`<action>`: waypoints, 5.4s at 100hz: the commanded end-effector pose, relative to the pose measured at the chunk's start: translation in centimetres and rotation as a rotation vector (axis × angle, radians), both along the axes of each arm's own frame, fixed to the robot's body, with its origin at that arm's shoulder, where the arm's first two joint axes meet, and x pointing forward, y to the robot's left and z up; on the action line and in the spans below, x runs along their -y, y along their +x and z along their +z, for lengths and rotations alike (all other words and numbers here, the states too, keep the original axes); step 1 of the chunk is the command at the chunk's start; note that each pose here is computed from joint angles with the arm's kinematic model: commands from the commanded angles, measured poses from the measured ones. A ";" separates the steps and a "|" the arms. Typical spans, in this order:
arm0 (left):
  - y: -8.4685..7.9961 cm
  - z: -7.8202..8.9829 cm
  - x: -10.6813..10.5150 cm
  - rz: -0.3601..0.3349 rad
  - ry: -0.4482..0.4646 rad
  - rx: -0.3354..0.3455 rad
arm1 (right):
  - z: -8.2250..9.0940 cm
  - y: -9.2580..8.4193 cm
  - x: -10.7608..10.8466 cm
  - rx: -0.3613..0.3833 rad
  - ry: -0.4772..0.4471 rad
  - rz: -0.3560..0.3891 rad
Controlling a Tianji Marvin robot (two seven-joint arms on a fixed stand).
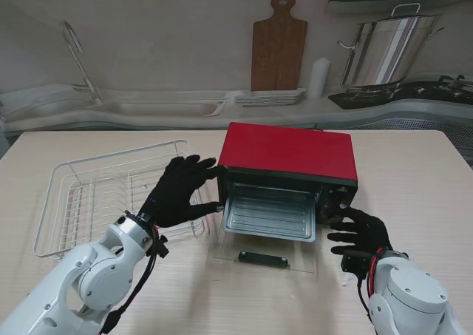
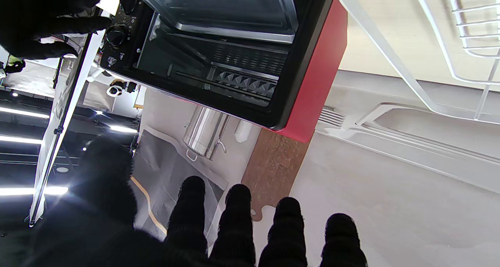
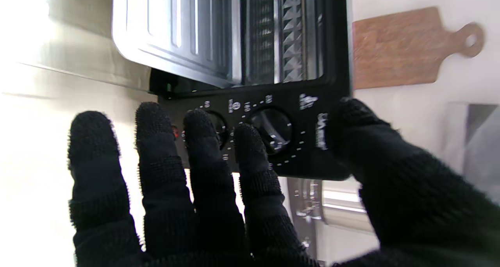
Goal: Slide the trays into the oven
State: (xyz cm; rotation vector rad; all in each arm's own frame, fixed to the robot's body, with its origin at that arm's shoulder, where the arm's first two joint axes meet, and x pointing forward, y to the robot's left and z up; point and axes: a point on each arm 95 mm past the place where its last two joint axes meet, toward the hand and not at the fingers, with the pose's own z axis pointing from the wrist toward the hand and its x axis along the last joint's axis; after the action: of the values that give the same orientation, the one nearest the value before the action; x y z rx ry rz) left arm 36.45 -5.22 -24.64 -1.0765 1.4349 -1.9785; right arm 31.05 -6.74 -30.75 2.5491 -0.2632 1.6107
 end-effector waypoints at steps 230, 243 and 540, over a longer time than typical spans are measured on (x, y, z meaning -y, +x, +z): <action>-1.3 0.0 -0.1 0.010 -0.015 -0.019 | -3.9 -2.2 -14.8 0.208 -0.716 0.818; -1.4 -0.1 -0.1 0.013 -0.016 -0.019 | -3.6 -2.2 -14.9 0.217 -0.712 0.802; -1.5 0.2 -0.1 0.034 0.017 -0.021 | -2.7 8.1 -18.9 0.124 -0.733 0.589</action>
State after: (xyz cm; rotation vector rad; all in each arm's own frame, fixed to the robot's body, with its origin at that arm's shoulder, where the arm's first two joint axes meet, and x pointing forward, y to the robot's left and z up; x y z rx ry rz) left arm 35.13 -4.86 -24.47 -1.1004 1.4213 -1.9364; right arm 39.03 11.63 -33.43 2.0132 0.9611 1.5962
